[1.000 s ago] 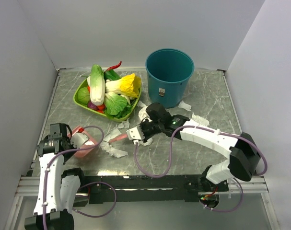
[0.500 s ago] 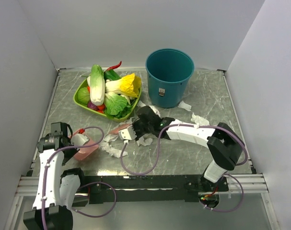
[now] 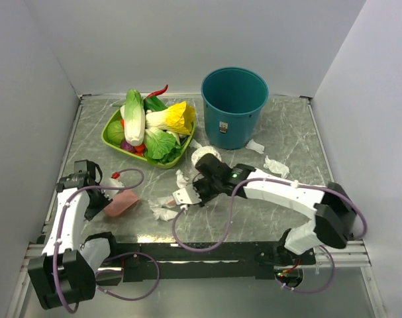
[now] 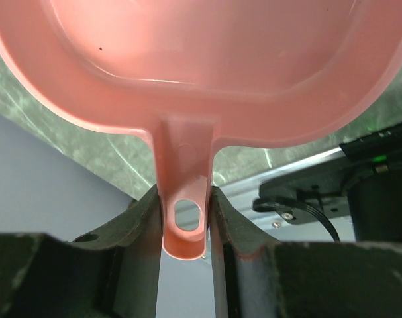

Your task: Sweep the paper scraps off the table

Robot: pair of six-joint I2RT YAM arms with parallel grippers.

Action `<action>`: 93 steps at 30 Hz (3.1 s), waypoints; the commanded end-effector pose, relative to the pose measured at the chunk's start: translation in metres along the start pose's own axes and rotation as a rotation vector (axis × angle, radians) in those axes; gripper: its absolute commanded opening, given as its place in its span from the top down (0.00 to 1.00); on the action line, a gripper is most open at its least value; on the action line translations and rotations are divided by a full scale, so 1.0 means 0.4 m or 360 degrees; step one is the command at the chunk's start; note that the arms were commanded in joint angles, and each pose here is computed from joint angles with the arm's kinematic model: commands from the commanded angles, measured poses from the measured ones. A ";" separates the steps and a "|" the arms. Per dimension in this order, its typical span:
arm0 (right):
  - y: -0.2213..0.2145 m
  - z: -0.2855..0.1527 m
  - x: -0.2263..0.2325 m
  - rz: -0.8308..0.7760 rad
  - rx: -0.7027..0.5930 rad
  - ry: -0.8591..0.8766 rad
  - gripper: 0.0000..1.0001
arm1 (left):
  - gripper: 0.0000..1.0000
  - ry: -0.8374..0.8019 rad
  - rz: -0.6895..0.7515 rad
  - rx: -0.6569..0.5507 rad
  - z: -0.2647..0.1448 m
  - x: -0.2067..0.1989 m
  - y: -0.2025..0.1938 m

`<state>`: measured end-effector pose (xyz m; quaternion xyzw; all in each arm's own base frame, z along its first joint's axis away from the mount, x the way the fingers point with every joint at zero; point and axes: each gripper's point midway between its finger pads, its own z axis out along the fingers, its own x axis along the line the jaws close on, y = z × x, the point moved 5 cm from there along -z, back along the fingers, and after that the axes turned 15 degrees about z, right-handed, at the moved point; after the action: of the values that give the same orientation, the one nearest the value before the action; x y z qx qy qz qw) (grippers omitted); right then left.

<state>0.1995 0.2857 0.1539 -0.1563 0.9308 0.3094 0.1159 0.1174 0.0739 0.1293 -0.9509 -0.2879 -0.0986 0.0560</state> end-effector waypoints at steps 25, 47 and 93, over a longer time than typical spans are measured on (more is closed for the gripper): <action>0.076 -0.200 -0.033 0.1224 -0.0570 -0.0204 1.00 | 0.66 0.0023 0.0798 -0.0394 0.151 -0.009 0.078; -0.109 -0.198 0.056 0.1721 -0.0257 -0.0308 1.00 | 0.99 -0.0119 0.0664 -0.0464 0.122 0.028 0.079; 0.103 -0.100 -0.142 0.1339 0.0011 -0.0782 1.00 | 0.99 -0.0217 0.0898 -0.0359 0.093 -0.022 0.164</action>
<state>0.2341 0.3024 0.2050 0.3173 0.8721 0.3274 0.1774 0.1479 0.0293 0.0817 -0.9990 0.0064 -0.0327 -0.0287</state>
